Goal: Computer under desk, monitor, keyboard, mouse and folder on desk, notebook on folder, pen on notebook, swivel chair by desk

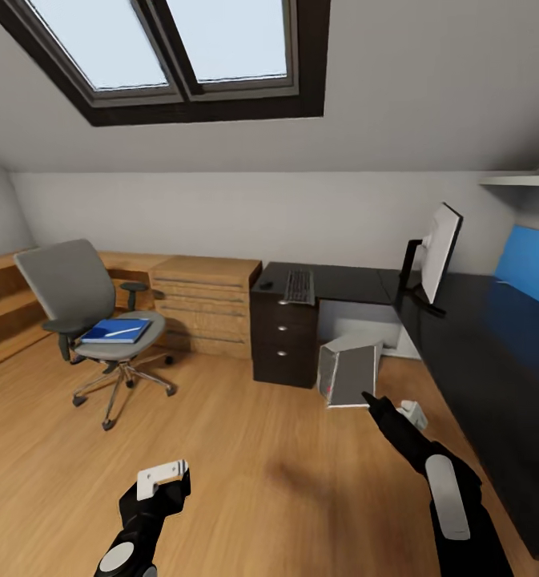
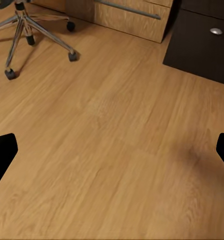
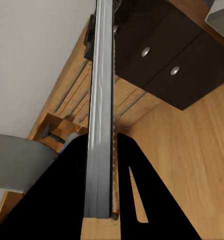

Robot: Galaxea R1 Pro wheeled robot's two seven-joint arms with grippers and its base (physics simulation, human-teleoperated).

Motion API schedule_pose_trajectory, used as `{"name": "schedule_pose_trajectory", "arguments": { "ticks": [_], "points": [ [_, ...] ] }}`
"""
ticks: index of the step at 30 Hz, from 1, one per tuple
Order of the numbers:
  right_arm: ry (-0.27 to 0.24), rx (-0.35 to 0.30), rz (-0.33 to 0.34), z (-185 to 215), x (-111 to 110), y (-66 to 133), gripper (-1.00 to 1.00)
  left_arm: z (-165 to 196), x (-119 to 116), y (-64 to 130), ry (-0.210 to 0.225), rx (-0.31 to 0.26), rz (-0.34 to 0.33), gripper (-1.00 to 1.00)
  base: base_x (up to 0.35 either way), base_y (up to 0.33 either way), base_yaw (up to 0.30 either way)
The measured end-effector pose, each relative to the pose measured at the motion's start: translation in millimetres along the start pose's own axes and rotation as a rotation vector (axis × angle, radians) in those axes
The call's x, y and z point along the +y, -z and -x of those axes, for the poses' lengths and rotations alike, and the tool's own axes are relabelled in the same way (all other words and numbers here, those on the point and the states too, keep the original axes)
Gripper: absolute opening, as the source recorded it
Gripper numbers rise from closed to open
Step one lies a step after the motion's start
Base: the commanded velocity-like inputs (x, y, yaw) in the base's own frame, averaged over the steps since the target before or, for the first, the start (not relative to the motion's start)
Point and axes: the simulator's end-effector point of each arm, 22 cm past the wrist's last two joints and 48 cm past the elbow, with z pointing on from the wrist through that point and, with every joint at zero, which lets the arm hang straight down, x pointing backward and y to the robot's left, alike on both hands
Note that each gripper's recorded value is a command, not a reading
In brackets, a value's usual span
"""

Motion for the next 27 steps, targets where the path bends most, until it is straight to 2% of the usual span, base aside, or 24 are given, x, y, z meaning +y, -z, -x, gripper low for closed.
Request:
{"name": "schedule_pose_trajectory", "arguments": {
  "ticks": [8,12,17,21,27],
  "points": [
    [-0.007,-0.042,-0.006,12.0,-6.4,3.3,-1.00,-4.7,0.3,-1.0,-0.004,0.009,0.002,1.00,0.312,0.028,-0.268],
    [-0.033,-0.083,-0.036,26.9,-22.9,11.3,-1.00,-8.6,0.8,-1.8,-0.008,0.017,0.004,1.00,0.321,-0.075,-0.268],
    [-0.046,-0.093,-0.041,30.1,-27.2,13.4,-1.00,-9.4,0.7,-1.9,-0.008,0.019,0.004,1.00,0.322,-0.054,-0.267],
    [-0.060,-0.094,-0.037,30.2,-27.3,13.7,-1.00,-10.0,0.9,-2.2,-0.009,0.021,0.004,1.00,0.322,-0.007,-0.112],
    [-0.111,-0.102,0.000,32.7,-19.9,13.6,-1.00,-10.3,1.0,-2.3,-0.009,0.021,0.005,1.00,0.322,0.012,-0.033]
  ]
}}
